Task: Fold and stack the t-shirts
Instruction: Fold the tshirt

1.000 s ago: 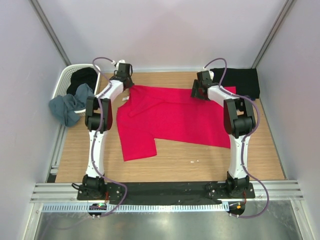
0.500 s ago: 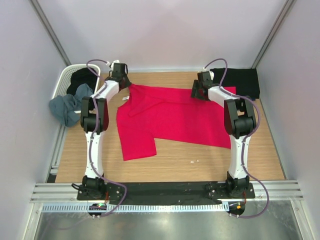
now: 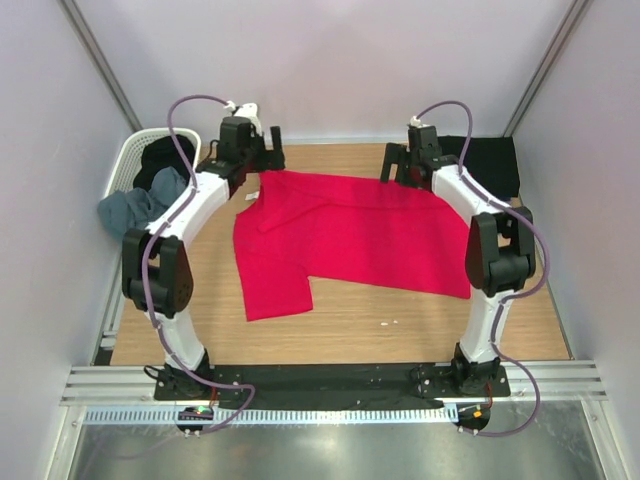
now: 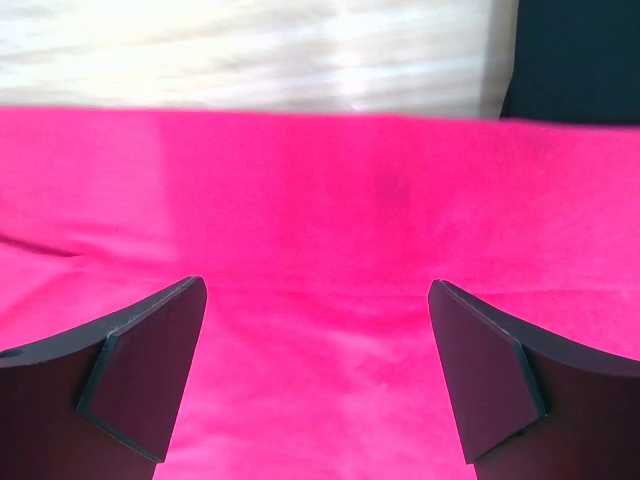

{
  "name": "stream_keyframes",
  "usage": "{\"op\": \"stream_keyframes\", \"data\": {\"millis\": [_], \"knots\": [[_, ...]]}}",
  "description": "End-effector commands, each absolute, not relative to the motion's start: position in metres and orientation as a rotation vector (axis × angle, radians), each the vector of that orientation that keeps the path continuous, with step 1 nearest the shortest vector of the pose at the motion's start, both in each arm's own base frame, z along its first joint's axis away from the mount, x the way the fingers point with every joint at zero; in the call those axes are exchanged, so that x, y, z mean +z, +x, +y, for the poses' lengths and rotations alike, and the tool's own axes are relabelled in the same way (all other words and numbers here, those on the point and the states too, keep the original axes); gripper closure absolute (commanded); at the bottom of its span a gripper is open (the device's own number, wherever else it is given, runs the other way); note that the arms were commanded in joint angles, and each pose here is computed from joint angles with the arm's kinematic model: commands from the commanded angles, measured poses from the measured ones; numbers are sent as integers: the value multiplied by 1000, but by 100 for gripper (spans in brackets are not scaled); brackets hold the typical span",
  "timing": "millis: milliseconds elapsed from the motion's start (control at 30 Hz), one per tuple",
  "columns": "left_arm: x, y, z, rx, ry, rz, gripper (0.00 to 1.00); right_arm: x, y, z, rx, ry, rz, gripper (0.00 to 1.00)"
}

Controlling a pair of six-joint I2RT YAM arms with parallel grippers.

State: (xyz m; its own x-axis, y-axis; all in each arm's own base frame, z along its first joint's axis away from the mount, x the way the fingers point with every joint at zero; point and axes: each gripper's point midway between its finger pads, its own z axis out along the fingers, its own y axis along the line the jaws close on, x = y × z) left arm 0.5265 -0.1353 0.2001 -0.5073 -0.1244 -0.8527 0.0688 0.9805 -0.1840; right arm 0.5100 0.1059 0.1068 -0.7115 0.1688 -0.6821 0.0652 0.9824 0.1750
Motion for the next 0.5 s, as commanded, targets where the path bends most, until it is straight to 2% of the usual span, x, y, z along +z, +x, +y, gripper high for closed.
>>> {"op": "stream_keyframes", "data": {"millis": [0, 67, 133, 267, 467], "knots": [[196, 505, -179, -363, 199, 2086, 0, 155, 504, 111, 246, 112, 2268, 0], [189, 503, -193, -436, 215, 2102, 1, 160, 502, 110, 246, 111, 2250, 0], [177, 507, -209, -534, 212, 2128, 8, 149, 497, 106, 217, 133, 2266, 0], [155, 525, -225, -591, 182, 2143, 16, 130, 497, 102, 199, 163, 2289, 0], [115, 543, -228, -577, 168, 2199, 20, 121, 500, 103, 192, 180, 2314, 0]]}}
